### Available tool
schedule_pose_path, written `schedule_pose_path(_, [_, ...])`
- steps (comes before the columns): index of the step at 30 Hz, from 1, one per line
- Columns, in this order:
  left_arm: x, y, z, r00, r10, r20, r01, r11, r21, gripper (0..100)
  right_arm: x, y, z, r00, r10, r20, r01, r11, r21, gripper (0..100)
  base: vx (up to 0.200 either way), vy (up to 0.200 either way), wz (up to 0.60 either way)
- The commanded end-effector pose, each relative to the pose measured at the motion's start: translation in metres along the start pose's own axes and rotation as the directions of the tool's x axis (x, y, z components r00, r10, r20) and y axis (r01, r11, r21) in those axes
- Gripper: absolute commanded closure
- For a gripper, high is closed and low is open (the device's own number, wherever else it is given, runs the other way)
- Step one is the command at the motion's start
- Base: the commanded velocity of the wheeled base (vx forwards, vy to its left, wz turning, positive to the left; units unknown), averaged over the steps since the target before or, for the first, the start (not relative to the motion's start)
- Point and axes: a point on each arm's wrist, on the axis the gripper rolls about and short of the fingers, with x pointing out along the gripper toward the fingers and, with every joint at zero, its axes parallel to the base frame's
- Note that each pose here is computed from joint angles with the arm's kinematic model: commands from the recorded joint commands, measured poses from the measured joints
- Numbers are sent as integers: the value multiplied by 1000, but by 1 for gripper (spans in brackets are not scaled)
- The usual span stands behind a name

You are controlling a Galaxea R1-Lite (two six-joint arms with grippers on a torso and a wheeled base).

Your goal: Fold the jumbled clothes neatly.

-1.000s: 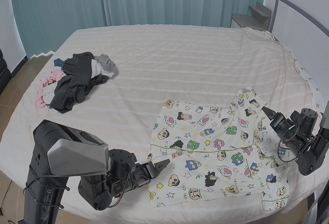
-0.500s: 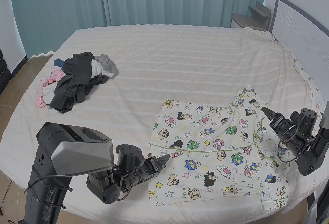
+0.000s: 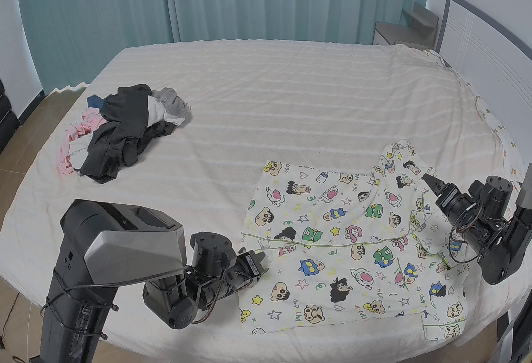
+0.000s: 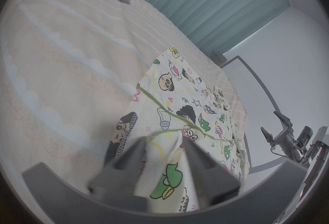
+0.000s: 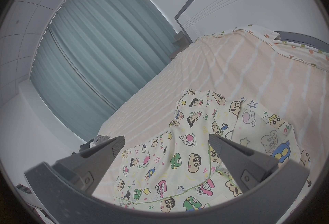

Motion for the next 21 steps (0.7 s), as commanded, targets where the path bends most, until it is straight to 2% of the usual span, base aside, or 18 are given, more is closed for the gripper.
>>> schedule_pose_path(1, [-1, -1, -2, 1000, -1, -6, 1, 1000, 3, 100, 1, -2, -2, 1000, -6, -6, 6, 1000, -1, 0, 0, 0, 0])
schedule_pose_path(4, [-2, -1, -2, 1000, 2, -4, -2, 1000, 4, 100, 1, -2, -2, 1000, -6, -6, 6, 1000, -1, 0, 0, 0, 0])
schedule_pose_path(8, [-3, -3, 2, 999, 29, 40, -29, 1000, 4, 100, 1, -1, -1, 1000, -4, -4, 4, 1000, -1, 0, 0, 0, 0])
schedule_pose_path(14, [-14, -12, 26, 995, 12, 101, -13, 1000, 3, 100, 1, -1, -1, 1000, -3, -3, 3, 1000, -1, 0, 0, 0, 0])
schedule_pose_path(17, [-14, -10, 30, 994, 27, 102, -30, 999, 30, 100, 1, -1, -1, 1000, -3, -3, 3, 1000, -1, 0, 0, 0, 0])
schedule_pose_path(21, [-12, -5, 30, 995, 52, 88, -62, 992, 111, 100, 1, -1, -1, 1000, -3, -3, 3, 1000, -1, 0, 0, 0, 0])
